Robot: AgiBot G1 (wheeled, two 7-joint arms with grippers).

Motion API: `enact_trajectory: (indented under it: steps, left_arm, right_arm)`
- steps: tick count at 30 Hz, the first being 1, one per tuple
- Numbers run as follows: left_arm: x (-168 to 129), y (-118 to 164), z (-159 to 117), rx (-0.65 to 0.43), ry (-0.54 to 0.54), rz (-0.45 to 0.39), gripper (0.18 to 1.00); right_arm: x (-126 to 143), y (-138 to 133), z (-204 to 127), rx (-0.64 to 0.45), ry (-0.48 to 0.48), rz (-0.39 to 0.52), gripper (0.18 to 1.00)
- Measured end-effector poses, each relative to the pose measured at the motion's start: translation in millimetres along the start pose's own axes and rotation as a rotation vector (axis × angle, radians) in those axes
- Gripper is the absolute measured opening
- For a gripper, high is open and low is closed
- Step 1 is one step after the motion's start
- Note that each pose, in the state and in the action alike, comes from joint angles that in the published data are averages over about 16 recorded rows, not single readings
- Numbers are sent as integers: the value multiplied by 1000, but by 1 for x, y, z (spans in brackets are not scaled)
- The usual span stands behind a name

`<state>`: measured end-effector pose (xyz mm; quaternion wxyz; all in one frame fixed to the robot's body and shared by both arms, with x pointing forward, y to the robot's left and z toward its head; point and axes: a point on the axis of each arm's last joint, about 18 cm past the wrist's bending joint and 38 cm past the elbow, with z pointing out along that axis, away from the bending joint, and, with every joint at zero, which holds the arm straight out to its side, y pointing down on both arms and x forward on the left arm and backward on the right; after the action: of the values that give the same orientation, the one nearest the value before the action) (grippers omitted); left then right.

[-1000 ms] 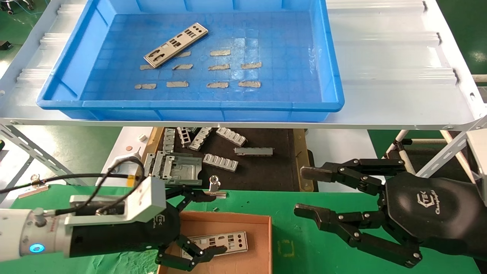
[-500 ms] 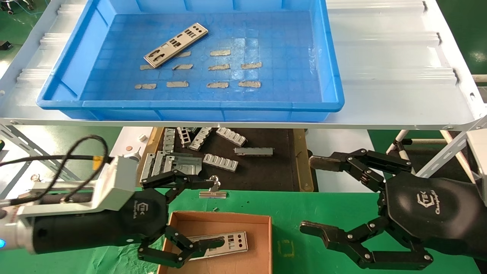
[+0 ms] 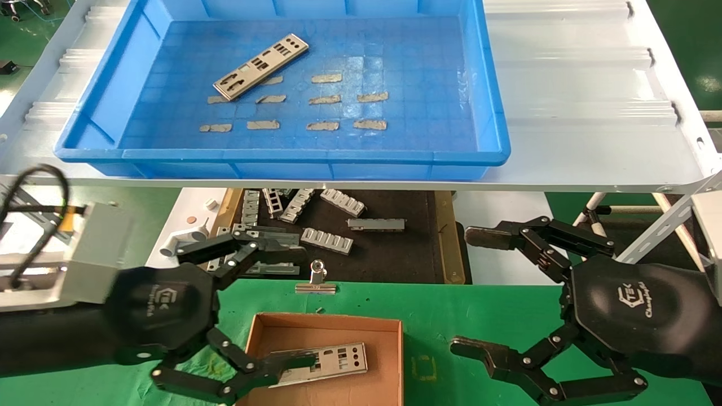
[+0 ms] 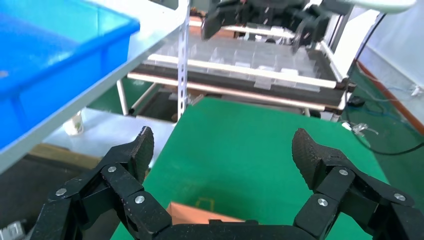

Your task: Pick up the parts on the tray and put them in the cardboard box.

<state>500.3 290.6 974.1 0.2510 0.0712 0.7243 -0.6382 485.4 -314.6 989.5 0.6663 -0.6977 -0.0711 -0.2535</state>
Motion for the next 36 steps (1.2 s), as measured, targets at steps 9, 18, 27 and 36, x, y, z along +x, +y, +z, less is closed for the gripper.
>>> enact_trajectory:
  steps: [9, 18, 27, 36]
  left_arm:
    - [9, -20, -14, 58, 30, 22, 1001]
    - [13, -28, -19, 81, 43, 32, 1001]
    - [13, -27, -19, 78, 41, 30, 1001]
    - [12, -26, -18, 73, 39, 28, 1001]
  right_arm:
    - [0, 0, 0, 0, 0, 0, 999]
    - [0, 0, 0, 0, 0, 0, 1001]
    - [0, 0, 0, 0, 1, 0, 1001]
    - [0, 0, 0, 0, 1, 0, 1001]
